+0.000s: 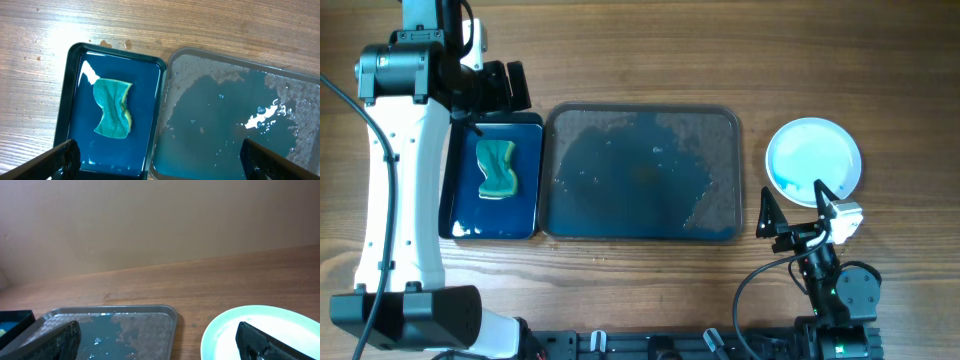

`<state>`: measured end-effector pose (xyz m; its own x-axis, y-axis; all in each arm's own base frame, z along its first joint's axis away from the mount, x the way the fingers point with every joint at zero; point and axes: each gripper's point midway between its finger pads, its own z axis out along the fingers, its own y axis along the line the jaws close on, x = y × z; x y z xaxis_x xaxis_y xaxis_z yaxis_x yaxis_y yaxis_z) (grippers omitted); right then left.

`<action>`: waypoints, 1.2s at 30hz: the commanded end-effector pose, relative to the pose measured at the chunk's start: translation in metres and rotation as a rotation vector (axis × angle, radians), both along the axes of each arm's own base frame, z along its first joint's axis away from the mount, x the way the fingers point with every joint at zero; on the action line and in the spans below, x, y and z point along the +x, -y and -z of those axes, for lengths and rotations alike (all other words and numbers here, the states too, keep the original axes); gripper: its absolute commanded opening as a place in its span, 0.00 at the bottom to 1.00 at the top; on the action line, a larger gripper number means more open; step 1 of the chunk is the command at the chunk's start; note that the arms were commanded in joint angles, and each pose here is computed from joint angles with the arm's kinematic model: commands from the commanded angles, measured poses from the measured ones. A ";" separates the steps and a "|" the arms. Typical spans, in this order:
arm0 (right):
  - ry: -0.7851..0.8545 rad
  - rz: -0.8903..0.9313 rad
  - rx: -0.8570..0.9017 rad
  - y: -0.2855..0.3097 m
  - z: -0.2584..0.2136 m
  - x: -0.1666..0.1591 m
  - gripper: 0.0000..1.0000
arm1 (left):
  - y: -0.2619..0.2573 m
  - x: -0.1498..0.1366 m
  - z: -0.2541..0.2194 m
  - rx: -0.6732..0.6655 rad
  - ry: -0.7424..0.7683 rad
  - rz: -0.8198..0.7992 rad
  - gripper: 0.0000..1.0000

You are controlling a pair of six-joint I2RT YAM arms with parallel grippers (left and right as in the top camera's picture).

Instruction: Clean dirty plates on tray and stack at the side

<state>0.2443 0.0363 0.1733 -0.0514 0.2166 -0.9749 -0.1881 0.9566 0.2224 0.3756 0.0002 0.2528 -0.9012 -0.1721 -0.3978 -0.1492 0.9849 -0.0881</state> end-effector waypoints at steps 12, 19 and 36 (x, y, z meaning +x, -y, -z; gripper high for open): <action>0.010 0.007 0.016 0.001 -0.003 0.000 1.00 | 0.003 0.002 0.000 -0.007 0.001 0.009 1.00; 0.010 0.007 0.016 0.001 -0.003 0.000 1.00 | 0.009 0.008 -0.041 -0.027 0.228 0.034 1.00; 0.010 0.007 0.016 0.001 -0.003 0.000 1.00 | 0.030 -0.118 0.060 -0.090 1.049 0.117 1.00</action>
<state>0.2444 0.0358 0.1741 -0.0477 0.2179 -0.9748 -0.1859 0.9569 0.2230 0.2628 -0.0293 0.2063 -0.1478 -0.1654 -0.9751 0.1353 0.9733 -0.1856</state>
